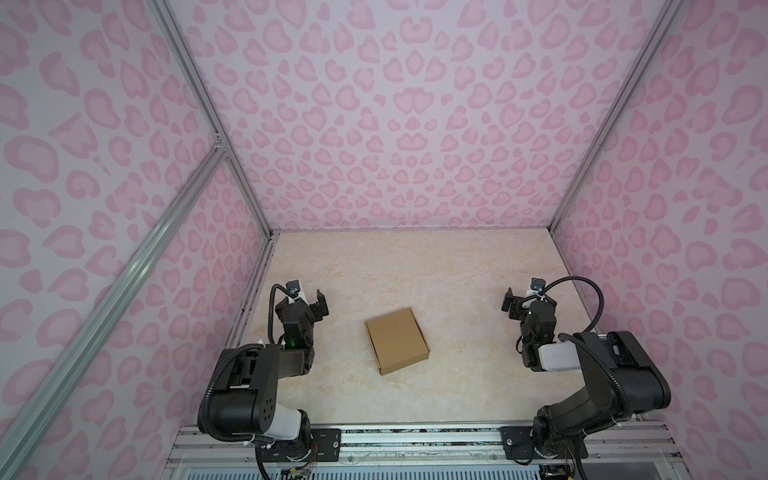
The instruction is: Fold the paper box
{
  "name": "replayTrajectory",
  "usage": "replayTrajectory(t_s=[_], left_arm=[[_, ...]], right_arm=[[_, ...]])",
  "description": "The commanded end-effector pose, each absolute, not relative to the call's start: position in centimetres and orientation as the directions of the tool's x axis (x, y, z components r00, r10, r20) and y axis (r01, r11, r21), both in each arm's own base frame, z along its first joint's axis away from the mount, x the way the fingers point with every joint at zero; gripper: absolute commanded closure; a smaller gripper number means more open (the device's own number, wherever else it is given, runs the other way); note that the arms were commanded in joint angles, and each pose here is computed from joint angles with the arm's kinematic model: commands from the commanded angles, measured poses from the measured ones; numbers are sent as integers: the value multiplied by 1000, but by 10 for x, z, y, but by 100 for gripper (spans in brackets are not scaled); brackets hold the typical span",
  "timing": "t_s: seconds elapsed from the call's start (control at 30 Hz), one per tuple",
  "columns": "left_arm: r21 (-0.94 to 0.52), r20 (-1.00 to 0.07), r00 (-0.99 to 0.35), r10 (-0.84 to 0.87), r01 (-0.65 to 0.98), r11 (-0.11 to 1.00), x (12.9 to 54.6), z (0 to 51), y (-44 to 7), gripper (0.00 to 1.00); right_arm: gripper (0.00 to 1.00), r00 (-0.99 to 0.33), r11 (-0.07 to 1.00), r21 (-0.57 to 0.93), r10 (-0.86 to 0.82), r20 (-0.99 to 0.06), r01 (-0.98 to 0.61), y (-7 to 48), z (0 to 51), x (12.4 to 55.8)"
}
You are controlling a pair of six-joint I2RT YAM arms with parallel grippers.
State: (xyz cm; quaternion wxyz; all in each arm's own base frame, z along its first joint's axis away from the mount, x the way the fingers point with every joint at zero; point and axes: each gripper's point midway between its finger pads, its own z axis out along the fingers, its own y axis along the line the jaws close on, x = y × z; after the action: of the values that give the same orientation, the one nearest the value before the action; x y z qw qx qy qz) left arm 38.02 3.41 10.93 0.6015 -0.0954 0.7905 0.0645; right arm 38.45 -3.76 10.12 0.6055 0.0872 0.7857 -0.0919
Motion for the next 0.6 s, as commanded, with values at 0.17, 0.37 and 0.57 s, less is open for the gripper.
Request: replayTrajectory(t_s=[0.17, 0.37, 0.57], left_arm=[[-17, -973, -220, -69, -227, 974, 382, 119, 35, 3], [-17, -973, -218, -68, -226, 974, 383, 119, 34, 3], [-18, -973, -218, -68, -226, 974, 383, 120, 34, 3]], right_arm=[[0, -253, 992, -40, -9, -967, 120, -17, 102, 389], [0, -244, 980, -13, 37, -969, 200, -32, 102, 387], [0, -245, 997, -15, 4, -970, 78, -14, 102, 389]])
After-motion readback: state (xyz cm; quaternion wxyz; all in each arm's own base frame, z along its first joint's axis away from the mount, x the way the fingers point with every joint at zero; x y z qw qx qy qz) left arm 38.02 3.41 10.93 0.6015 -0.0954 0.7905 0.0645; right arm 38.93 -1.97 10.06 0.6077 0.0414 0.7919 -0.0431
